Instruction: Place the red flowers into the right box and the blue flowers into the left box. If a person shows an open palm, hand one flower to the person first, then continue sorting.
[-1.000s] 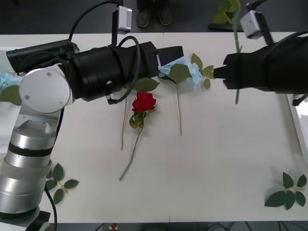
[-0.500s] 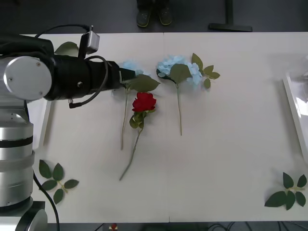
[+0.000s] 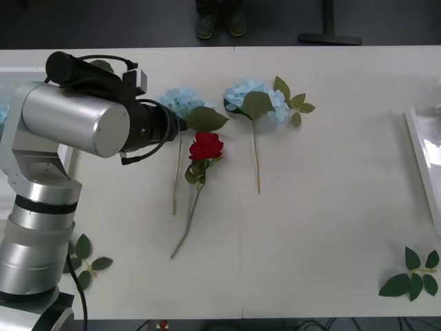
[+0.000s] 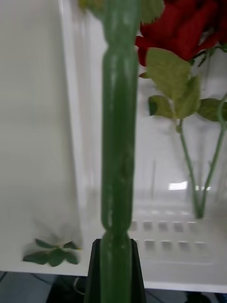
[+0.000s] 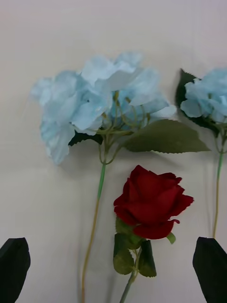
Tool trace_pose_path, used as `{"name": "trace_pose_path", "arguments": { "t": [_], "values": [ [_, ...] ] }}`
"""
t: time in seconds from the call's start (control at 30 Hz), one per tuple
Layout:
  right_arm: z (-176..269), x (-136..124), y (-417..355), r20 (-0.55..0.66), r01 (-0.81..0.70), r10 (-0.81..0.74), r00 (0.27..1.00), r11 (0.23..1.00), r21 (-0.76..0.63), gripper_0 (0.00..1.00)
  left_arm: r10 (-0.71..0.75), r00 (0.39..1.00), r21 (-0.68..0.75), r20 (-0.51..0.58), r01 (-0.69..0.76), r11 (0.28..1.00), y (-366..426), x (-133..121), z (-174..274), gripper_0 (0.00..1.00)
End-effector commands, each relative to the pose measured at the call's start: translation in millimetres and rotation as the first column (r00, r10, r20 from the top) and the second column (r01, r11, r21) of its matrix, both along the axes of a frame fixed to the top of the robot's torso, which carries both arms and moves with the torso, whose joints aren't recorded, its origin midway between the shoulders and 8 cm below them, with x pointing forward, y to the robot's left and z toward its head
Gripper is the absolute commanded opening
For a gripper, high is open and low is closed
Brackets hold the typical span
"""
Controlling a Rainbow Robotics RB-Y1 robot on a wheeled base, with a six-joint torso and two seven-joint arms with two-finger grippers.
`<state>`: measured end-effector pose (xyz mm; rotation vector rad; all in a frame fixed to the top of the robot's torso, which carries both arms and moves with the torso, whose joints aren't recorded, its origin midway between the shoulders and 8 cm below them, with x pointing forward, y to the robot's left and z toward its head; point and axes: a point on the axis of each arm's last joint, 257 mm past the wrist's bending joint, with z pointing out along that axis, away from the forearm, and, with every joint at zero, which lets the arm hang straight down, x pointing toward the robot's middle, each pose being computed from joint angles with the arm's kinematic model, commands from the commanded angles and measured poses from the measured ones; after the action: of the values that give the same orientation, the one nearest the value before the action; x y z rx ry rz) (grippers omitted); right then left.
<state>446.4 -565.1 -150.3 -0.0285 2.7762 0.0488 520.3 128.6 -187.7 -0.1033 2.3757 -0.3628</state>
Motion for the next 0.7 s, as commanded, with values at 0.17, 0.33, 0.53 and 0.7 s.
{"name": "trace_pose_path", "arguments": {
  "t": [0.17,0.33,0.53,0.7],
  "values": [
    [-26,10,-66,0.046,0.044,-0.036,0.998,0.98,-0.194,0.0,0.04,0.998,0.137,0.056,-0.048,0.989,13,33,2,1.0],
    [-62,4,-93,0.036,0.086,-0.079,0.996,0.96,-0.266,0.0,0.049,0.995,0.211,0.092,-0.068,0.975,15,52,-9,1.0],
    [-92,5,-110,0.046,0.095,-0.085,0.995,0.934,-0.345,0.0,0.046,0.996,0.26,0.076,-0.064,0.963,14,60,-24,1.0],
    [-107,7,-109,0.041,0.092,-0.083,0.996,0.925,-0.368,0.0,0.047,0.998,0.303,0.046,-0.058,0.951,11,60,-40,1.0]
  ]
}}
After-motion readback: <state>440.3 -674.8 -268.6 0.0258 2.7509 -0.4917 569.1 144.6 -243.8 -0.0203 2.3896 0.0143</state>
